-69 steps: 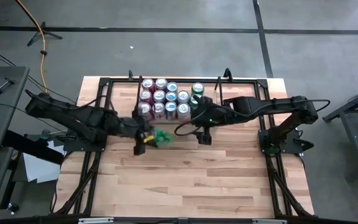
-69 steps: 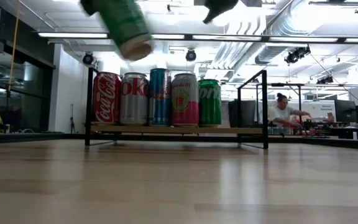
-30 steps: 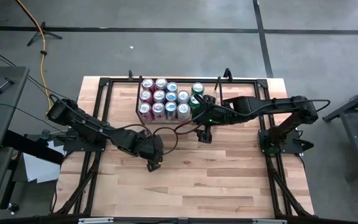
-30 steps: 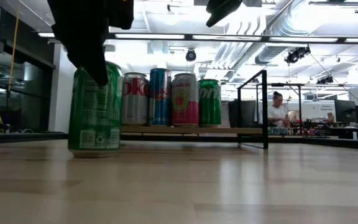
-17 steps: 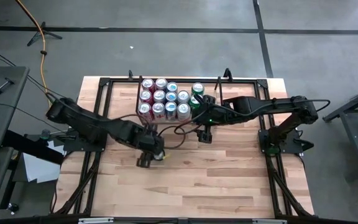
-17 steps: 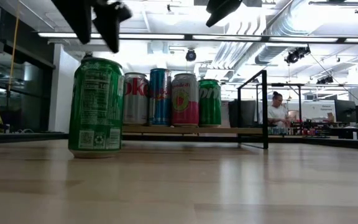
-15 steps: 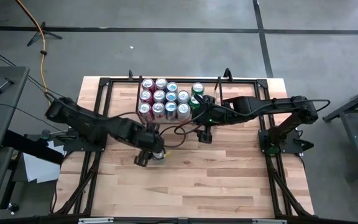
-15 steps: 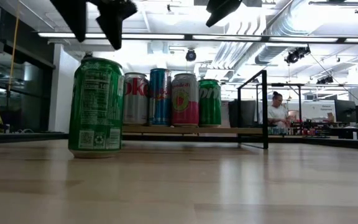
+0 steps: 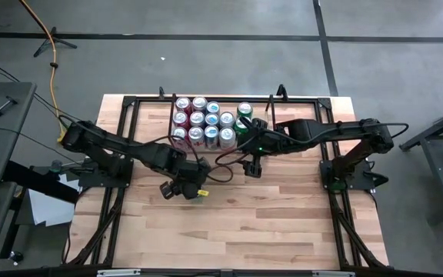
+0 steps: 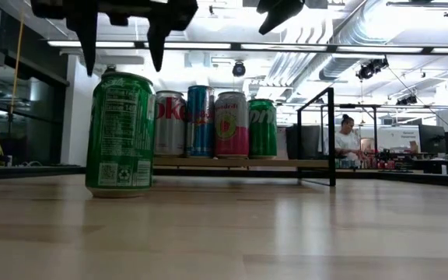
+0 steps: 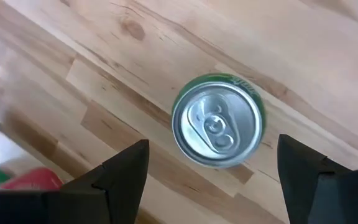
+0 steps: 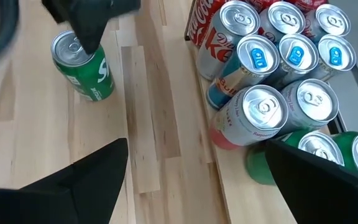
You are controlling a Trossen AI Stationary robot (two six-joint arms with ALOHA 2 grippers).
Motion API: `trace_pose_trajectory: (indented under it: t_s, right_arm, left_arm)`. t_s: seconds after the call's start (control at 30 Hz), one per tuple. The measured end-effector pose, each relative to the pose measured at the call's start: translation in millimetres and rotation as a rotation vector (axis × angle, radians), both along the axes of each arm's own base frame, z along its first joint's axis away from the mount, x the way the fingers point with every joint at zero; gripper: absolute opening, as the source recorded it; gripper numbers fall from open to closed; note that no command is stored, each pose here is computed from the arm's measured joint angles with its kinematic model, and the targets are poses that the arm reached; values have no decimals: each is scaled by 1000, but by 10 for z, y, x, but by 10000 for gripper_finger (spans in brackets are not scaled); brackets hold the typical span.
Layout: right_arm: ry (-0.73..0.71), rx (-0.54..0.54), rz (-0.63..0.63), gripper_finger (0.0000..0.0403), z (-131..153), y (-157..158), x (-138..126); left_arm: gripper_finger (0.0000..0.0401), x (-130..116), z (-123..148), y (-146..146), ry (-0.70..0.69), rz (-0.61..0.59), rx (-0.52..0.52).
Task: Place canned beverage on shelf
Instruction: Put the green soda can on the shelf aligned with the other green soda cans
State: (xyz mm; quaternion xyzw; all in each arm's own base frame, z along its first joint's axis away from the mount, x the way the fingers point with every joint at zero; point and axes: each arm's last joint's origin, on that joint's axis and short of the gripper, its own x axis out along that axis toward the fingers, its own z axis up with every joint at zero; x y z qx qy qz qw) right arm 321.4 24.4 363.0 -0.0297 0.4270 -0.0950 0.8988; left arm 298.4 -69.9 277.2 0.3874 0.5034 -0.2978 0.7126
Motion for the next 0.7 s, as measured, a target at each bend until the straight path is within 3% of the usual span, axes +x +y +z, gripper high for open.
trace_pose_trajectory:
  t_s: [0.37, 0.7]
  right_arm:
    - [-2, 5, -7, 365, 0, -1, 1]
    - [0, -1, 0, 365, 0, -3, 0]
  left_arm:
    - [255, 148, -253, -36, 71, -67, 32]
    - [248, 227, -382, -72, 101, -52, -27]
